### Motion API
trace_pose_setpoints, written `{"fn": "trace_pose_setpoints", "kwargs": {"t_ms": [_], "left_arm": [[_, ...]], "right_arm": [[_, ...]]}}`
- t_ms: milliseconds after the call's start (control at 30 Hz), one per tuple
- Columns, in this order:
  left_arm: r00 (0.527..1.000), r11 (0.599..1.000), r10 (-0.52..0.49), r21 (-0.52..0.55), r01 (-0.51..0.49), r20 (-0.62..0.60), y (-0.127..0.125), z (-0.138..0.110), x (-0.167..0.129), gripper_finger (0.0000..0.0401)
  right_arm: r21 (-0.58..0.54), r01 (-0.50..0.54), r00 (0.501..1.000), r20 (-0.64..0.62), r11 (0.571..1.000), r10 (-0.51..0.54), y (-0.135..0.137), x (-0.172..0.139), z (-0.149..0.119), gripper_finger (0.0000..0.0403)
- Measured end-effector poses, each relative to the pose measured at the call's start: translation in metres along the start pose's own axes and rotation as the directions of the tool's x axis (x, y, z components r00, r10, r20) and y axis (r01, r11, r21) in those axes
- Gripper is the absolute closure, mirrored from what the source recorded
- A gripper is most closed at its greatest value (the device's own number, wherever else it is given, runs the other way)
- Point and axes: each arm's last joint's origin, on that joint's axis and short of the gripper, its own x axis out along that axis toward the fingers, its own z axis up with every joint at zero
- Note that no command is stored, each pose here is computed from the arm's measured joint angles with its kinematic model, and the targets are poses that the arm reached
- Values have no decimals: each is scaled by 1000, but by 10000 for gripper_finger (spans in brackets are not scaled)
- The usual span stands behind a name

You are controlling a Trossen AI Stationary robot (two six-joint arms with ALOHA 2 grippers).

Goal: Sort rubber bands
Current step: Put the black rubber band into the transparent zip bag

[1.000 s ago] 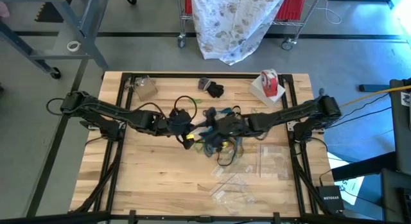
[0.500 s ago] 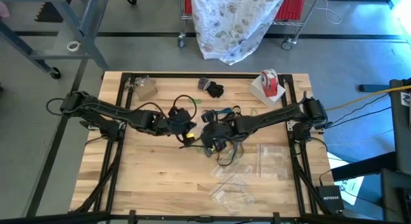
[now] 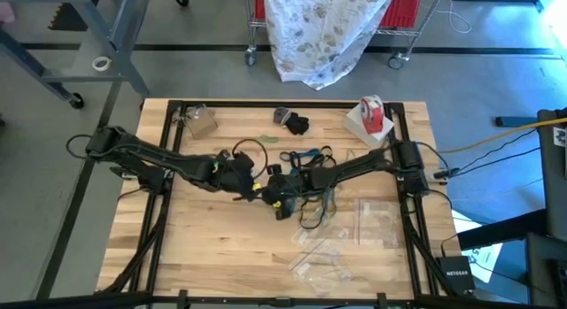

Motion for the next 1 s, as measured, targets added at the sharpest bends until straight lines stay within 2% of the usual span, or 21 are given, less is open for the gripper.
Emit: {"fn": "trace_pose_setpoints", "kwargs": {"t_ms": [233, 300, 367, 633, 800, 1000], "left_arm": [[991, 991, 87, -97, -97, -101, -2, -45, 24, 400], [990, 988, 88, -118, -101, -110, -4, -53, 27, 400], [990, 990, 44, -128, -61, -133, -6, -58, 28, 400], [986, 984, -112, -151, 93, -121, -17, -46, 24, 396], [957, 968, -229, -148, 205, -177, -22, -36, 18, 356], [928, 929, -332, -231, 290, -169, -23, -24, 1, 306]], "right_arm": [[122, -20, 1000, 0, 992, 20, 11, 36, -20, 402], [142, -20, 1000, -2, 990, 21, 12, 40, -22, 402], [146, -20, 1000, -2, 989, 21, 12, 39, -22, 403], [150, -7, 999, 34, 989, 2, 11, 41, -20, 403], [148, -5, 999, 35, 989, 0, 10, 41, -19, 403], [142, 2, 1000, 29, 990, -6, 10, 41, -20, 403]]}}
